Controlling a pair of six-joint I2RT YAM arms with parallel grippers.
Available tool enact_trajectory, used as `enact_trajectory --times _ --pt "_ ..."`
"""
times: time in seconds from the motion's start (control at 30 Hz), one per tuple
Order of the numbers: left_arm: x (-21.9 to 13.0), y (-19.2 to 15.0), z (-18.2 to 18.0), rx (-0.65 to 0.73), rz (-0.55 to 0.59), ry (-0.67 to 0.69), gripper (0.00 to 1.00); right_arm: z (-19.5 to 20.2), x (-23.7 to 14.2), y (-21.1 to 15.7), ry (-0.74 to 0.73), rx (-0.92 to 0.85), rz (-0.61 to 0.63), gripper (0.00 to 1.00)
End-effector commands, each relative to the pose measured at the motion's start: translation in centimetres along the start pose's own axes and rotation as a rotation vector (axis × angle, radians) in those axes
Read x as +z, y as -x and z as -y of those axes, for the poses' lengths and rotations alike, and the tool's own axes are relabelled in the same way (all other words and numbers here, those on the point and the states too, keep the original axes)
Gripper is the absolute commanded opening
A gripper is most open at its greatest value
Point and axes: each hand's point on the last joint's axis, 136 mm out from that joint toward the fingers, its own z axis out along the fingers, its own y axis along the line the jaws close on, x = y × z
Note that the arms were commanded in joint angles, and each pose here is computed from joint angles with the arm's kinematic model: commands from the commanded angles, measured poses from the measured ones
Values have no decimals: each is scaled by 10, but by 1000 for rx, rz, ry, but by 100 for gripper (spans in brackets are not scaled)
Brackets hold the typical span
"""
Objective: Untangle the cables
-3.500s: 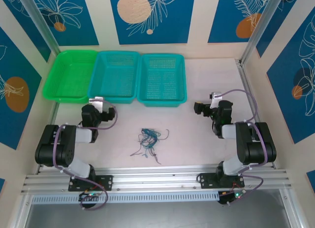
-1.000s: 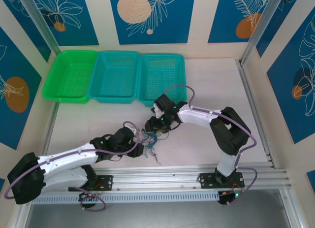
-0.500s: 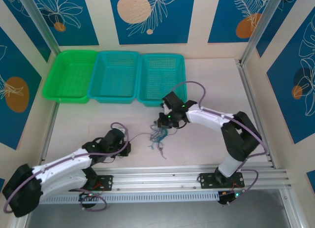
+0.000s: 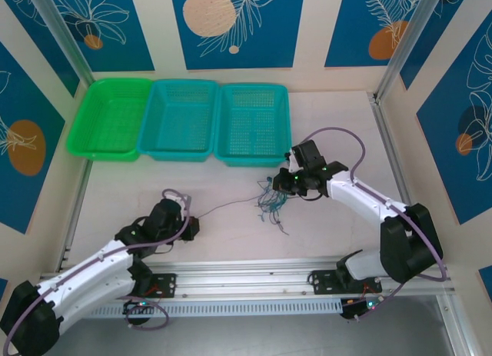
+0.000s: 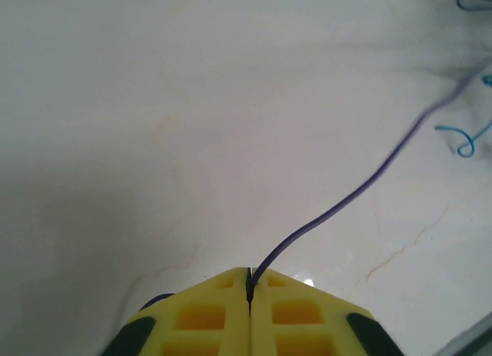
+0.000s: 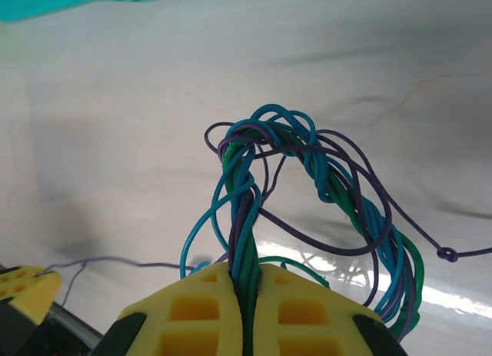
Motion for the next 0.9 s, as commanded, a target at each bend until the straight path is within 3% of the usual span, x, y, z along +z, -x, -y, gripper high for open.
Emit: enact_trajectory --times 0.0,0.07,0.1,0.27,0.4,0.6,0.77,0.87 --pt "-8 22 36 132 57 -152 33 -43 -13 -1 159 -136 20 0" --pt "-17 37 46 205 108 -165 52 -56 -18 -2 188 -179 15 0" --pt "-23 46 51 245 140 -171 55 -60 -21 -2 196 -193 12 0" --pt "-44 78 83 407 241 -232 57 -76 -33 -2 219 -236 5 0" --pt "-50 96 111 446 279 -324 57 -89 -44 -4 258 -265 7 0" --pt "-26 87 158 365 73 -568 58 -97 -51 -5 262 -269 9 0" --pt "11 69 150 267 -51 -569 53 -99 -53 -8 267 -265 2 0" --pt "24 65 146 219 -68 -570 44 -101 -52 -10 276 -266 -1 0"
